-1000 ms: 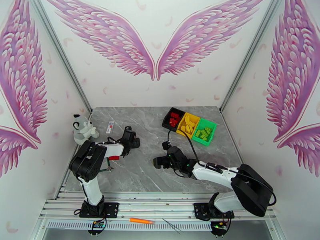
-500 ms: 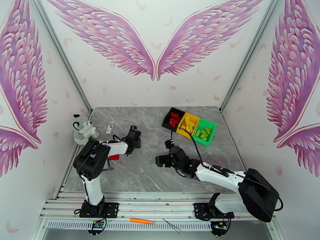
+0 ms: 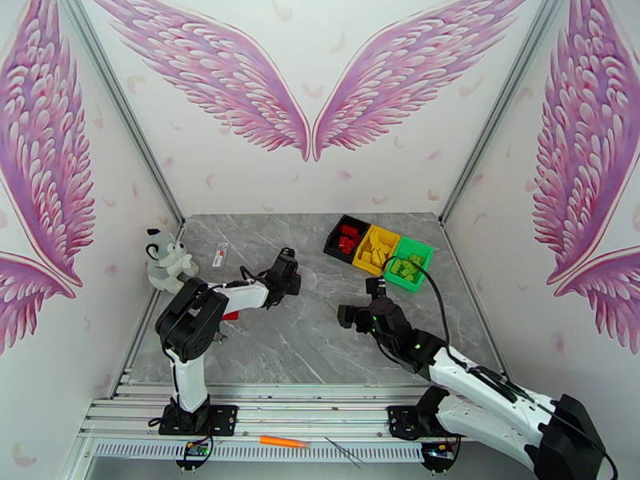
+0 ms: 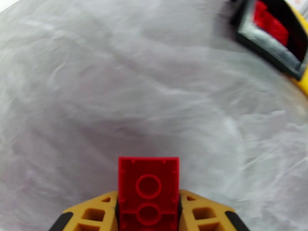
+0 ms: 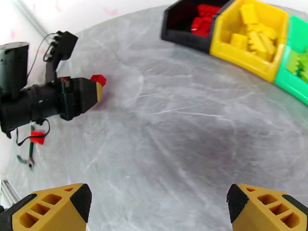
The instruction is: Sort the legos into containers by color
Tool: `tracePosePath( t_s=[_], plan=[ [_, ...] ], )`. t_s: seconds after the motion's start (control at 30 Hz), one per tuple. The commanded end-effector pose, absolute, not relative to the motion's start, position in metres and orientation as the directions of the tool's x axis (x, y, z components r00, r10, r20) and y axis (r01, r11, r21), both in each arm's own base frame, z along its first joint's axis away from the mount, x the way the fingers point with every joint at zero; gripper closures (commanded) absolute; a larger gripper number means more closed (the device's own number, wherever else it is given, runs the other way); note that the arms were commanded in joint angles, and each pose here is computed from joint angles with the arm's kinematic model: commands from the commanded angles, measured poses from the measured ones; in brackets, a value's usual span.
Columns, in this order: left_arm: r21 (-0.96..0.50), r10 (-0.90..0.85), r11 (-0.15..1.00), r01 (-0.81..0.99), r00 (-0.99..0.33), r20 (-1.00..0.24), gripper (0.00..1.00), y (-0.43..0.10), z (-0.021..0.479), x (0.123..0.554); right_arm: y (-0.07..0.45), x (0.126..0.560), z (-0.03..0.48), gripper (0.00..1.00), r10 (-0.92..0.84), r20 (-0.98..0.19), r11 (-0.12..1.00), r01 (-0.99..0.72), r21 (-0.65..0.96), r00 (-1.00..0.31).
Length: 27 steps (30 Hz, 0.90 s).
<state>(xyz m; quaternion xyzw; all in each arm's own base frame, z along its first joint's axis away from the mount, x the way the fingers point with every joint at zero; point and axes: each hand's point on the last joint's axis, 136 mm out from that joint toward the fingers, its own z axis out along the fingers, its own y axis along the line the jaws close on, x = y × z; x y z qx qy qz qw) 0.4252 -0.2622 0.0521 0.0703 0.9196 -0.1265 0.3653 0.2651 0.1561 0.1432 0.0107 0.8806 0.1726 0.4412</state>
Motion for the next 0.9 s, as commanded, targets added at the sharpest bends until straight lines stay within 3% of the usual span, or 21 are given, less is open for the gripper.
tracePosePath(
  t_s=[0.0,0.33,0.67,0.77,0.87],
  plan=[
    [-0.323,-0.007,0.887,0.331,-0.687,-0.726,0.68,-0.312,0.086,0.439,0.131,0.257,0.129,0.00,0.190,-0.755,0.957,-0.053,0.285,-0.627],
    [-0.446,-0.073,0.756,0.478,-0.616,-0.784,0.68,-0.391,0.146,0.487,0.115,0.241,0.132,0.01,0.246,-0.752,0.942,-0.030,0.333,-0.611],
    [-0.456,-0.113,0.732,0.506,-0.570,-0.814,0.65,-0.430,0.160,0.551,0.106,0.229,0.146,0.01,0.263,-0.768,0.935,-0.043,0.352,-0.584],
    [-0.449,-0.118,0.743,0.497,-0.563,-0.818,0.52,-0.435,0.159,0.570,0.104,0.227,0.146,0.01,0.261,-0.770,0.936,-0.044,0.350,-0.582],
    [-0.449,-0.125,0.745,0.494,-0.557,-0.821,0.30,-0.437,0.162,0.578,0.104,0.226,0.145,0.01,0.258,-0.768,0.937,-0.043,0.348,-0.586]
  ],
)
